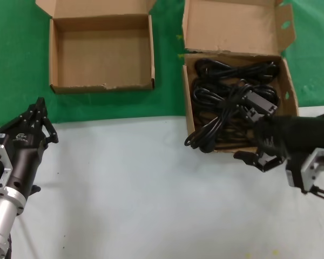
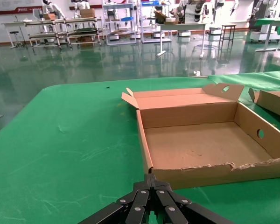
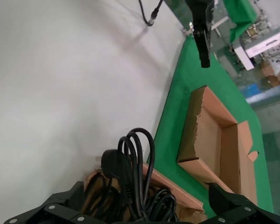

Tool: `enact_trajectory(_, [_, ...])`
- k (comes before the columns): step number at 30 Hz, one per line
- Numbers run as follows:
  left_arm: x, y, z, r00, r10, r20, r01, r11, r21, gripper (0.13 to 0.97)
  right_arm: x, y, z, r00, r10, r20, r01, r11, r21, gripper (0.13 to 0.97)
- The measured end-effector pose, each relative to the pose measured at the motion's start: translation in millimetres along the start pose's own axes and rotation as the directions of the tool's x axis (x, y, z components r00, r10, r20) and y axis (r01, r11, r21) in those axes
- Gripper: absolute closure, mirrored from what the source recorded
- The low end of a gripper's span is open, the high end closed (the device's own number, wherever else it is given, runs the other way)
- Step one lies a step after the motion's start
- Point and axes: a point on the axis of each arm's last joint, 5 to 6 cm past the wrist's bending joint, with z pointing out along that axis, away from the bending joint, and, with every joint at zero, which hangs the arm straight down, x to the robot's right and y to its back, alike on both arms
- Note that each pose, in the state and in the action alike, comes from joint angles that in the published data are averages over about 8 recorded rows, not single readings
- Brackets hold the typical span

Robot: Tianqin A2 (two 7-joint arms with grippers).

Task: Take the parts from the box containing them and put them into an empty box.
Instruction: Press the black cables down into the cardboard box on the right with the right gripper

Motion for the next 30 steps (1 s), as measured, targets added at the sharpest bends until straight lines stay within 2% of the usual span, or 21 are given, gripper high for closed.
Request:
enact_trajectory(10, [0.0,0.0,0.0,1.0,0.0,0.0,0.0,1.0,0.0,0.952,18,6,20,0.998,-0.056,0.039,0.057,0.998,-0.012,0.202])
enact_trajectory(18, [0.0,0.0,0.0,1.0,0.0,0.0,0.0,1.0,0.0,0.952,24,8,32,0.996,-0.07,0.055,0.072,0.997,-0.035,0.332])
enact_trajectory(22, [0.0,0.0,0.0,1.0,0.0,0.0,0.0,1.0,0.0,0.952,27,8,36,0.996,-0.075,0.055,0.078,0.996,-0.046,0.332])
enact_trajectory(30, [0.0,0.0,0.0,1.0,0.0,0.0,0.0,1.0,0.0,0.952,29,7,41,0.995,-0.085,0.053,0.087,0.995,-0.054,0.527])
